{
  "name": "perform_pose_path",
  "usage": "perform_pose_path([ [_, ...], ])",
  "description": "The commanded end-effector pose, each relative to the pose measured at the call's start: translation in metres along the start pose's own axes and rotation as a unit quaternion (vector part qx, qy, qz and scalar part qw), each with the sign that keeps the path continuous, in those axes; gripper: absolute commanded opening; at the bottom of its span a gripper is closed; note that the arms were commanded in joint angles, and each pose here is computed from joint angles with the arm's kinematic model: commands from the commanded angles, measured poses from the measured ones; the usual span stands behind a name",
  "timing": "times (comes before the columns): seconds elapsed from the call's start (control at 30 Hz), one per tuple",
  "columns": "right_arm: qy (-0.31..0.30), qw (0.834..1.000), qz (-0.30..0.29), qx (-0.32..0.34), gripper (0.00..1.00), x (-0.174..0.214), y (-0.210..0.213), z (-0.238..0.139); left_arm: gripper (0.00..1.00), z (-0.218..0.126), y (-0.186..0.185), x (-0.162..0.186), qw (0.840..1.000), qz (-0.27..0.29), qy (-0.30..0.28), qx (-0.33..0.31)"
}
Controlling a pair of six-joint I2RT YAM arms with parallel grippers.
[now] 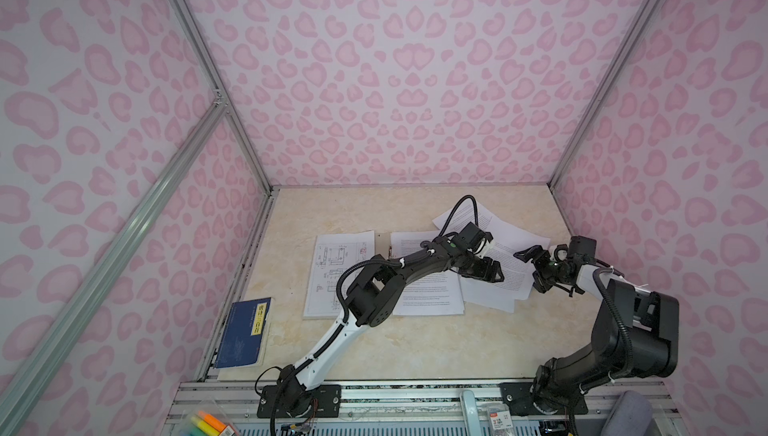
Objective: Put the files into the folder
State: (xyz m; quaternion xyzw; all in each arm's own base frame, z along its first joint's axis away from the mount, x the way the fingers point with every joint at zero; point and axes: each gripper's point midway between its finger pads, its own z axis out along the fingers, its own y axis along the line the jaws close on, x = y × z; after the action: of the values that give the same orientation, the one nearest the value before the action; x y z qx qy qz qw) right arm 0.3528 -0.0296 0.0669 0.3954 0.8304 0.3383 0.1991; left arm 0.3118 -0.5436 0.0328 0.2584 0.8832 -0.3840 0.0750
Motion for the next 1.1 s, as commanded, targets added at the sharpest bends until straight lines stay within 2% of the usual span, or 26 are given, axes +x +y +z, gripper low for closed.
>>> perform_pose_path([
  [0.0,-0.023,1.000,-0.019,0.011,0.83,-0.010,0.005,-0.007,0.80,0.007,0.049,0.039,0.993,-0.053,0.056,-0.091],
  [0.13,-0.034,0.999,-0.021,0.022,0.75,-0.023,0.004,-0.003,0.80,0.004,0.045,0.037,0.994,-0.051,0.053,-0.086],
  [0.33,-0.039,0.999,-0.004,0.030,0.55,-0.036,-0.004,0.011,0.80,0.001,0.045,0.037,0.994,-0.051,0.053,-0.085],
  [0.4,-0.046,0.998,0.008,0.047,0.42,-0.039,-0.012,0.011,0.80,0.000,0.042,0.036,0.994,-0.048,0.052,-0.080],
  [0.5,-0.061,0.996,0.012,0.060,0.29,-0.042,-0.014,0.004,0.80,-0.004,0.029,0.031,0.997,-0.030,0.050,-0.059],
  [0.6,-0.068,0.995,-0.011,0.066,0.08,-0.042,-0.001,-0.006,0.80,-0.014,0.014,0.021,0.998,-0.004,0.040,-0.042],
  [0.67,-0.075,0.994,-0.036,0.075,0.00,-0.041,0.011,-0.014,0.80,-0.026,-0.004,0.009,0.999,0.022,0.025,-0.026],
  [0.87,-0.109,0.987,-0.091,0.075,0.00,-0.039,0.050,-0.045,0.81,-0.088,-0.086,-0.043,0.992,0.109,-0.056,0.043],
  [0.97,-0.132,0.982,-0.122,0.057,0.00,-0.042,0.074,-0.065,0.81,-0.138,-0.134,-0.068,0.981,0.144,-0.107,0.073],
  [1.07,-0.141,0.975,-0.163,0.051,0.00,-0.037,0.104,-0.079,0.81,-0.197,-0.165,-0.085,0.969,0.168,-0.172,0.063],
])
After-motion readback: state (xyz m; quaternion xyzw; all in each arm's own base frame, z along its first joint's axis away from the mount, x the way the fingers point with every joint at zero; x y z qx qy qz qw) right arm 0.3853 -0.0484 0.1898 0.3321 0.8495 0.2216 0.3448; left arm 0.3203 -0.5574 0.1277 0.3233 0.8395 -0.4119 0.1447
